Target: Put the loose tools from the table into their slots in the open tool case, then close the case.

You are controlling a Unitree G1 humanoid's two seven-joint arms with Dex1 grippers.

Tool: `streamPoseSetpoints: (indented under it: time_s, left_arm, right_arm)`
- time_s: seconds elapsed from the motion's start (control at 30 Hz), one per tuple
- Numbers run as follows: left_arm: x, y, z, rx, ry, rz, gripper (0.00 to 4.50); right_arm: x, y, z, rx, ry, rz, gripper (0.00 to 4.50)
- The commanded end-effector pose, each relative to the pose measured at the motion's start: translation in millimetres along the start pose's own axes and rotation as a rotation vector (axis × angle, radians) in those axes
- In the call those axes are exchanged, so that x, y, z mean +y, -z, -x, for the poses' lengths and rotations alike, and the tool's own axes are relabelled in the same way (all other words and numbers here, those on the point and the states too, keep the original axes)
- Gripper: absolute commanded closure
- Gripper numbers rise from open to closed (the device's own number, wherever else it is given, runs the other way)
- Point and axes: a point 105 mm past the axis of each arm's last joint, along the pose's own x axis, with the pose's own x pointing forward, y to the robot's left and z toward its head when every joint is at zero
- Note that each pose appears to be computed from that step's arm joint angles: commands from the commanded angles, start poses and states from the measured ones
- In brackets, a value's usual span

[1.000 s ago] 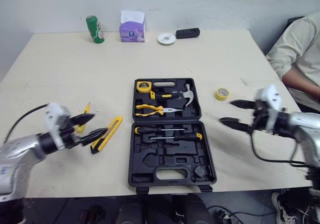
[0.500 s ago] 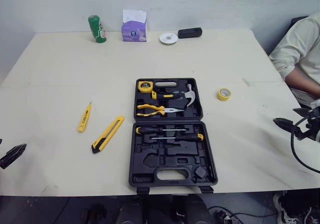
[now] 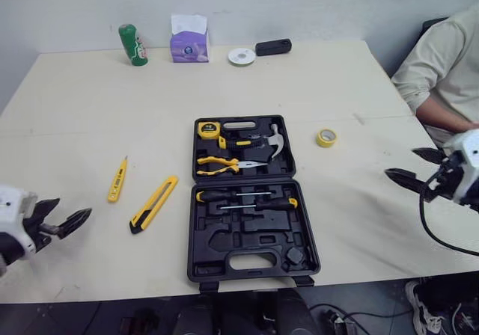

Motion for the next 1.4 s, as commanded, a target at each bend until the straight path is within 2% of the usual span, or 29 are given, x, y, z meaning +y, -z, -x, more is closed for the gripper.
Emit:
streamPoseSetpoints:
  time_s: [0.03, 0.17, 0.27, 0.43, 0.53, 0.67, 0.8, 0.9, 1.13, 1.3, 1.4]
  left_arm:
    - [-15, -15, -19, -0.011, -0.016, 0.006, 0.0]
    - [-24, -17, -36, 0.018, -0.056, 0.054, 0.0]
    - [-25, -11, -46, 0.062, -0.092, 0.097, 0.0]
    - [-35, 4, -59, 0.132, -0.112, 0.071, 0.0]
    - [-43, 4, -66, 0.139, -0.109, 0.104, 0.0]
    - [-45, 17, -74, 0.193, -0.127, 0.112, 0.0]
    - [-51, 16, -81, 0.201, -0.106, 0.088, 0.0]
    - [-52, 14, -85, 0.185, -0.104, 0.086, 0.79]
    - [-49, 10, -87, 0.157, -0.096, 0.07, 3.9]
    - [-32, -6, -81, 0.127, -0.113, 0.004, 3.94]
    - [-39, -38, -73, 0.036, -0.029, -0.046, 3.94]
  right_arm:
    - [50, -39, -31, -0.128, -0.182, 0.05, 0.04]
    - [98, -73, -51, -0.223, -0.354, 0.068, 0.04]
    - [116, -93, -52, -0.271, -0.441, 0.067, 0.04]
    - [151, -113, -53, -0.314, -0.612, 0.076, 0.04]
    - [164, -113, -62, -0.31, -0.659, 0.097, 0.04]
    - [182, -123, -69, -0.356, -0.736, 0.108, 0.04]
    - [183, -121, -74, -0.353, -0.741, 0.121, 0.04]
    - [181, -115, -76, -0.332, -0.733, 0.145, 0.0]
    - [183, -112, -72, -0.327, -0.744, 0.153, 0.0]
    - [178, -109, -74, -0.31, -0.735, 0.171, 0.0]
    - [174, -105, -72, -0.293, -0.723, 0.169, 0.0]
